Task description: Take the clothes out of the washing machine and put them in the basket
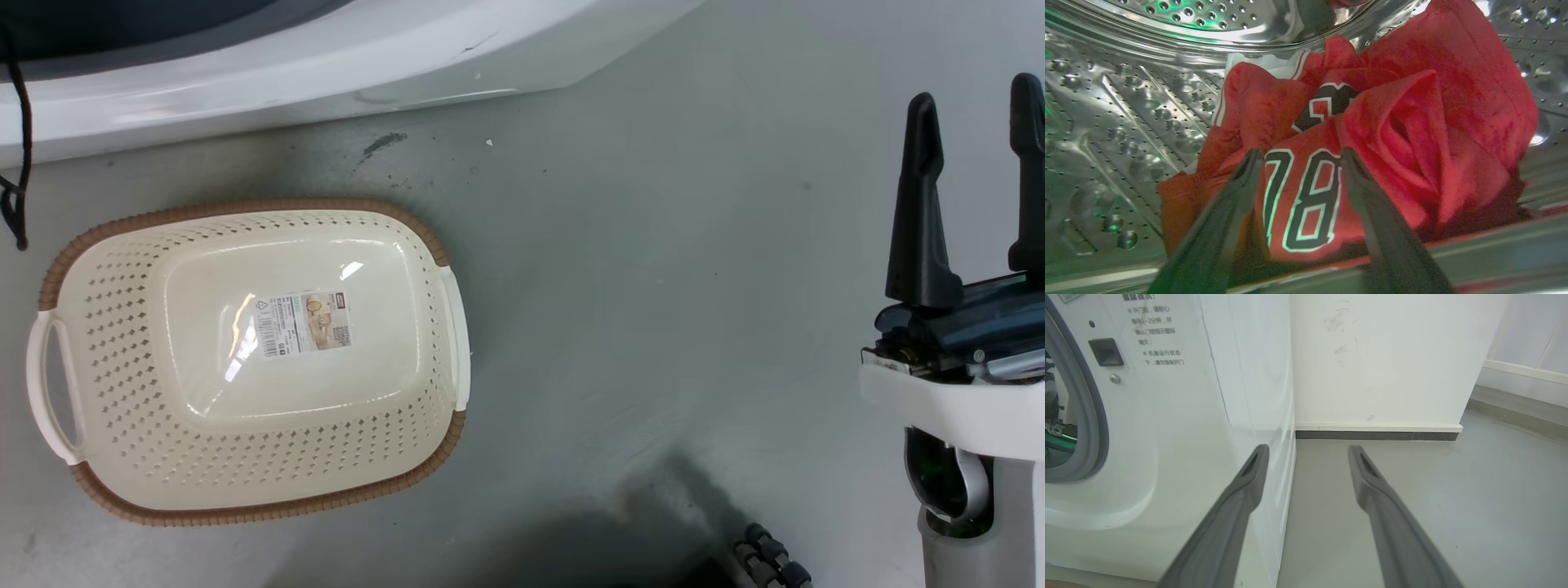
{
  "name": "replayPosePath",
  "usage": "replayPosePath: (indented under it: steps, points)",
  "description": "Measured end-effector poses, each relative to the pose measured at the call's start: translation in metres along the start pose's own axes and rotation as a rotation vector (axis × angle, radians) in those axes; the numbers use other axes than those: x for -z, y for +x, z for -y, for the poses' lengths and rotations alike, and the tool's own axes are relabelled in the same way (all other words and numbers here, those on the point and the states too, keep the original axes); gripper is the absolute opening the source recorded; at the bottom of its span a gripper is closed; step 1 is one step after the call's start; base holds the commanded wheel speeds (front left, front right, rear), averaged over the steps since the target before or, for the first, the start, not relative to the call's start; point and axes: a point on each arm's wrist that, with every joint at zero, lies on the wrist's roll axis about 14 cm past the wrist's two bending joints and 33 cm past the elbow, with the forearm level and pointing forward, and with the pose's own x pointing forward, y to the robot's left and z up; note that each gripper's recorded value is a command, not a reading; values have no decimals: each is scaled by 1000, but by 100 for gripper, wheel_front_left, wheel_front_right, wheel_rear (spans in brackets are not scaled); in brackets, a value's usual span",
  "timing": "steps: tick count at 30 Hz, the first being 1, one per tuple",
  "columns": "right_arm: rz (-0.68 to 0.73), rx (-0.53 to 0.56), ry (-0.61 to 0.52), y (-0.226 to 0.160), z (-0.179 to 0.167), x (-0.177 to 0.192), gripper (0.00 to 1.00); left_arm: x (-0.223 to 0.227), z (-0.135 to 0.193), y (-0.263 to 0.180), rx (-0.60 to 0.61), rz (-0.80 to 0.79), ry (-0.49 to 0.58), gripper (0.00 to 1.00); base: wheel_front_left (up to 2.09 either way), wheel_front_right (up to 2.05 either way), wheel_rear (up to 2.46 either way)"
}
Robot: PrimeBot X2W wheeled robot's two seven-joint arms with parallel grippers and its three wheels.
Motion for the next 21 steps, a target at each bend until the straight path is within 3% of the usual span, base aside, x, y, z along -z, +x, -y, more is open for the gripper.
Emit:
replayPosePath:
  steps: [13,21]
  points:
    - [-20,19,0,4,8,14,100,28,6,23,28,-230,-12,100,0,0,0]
    - [-32,35,10,3,13,19,100,43,9,32,36,-278,-21,100,0,0,0]
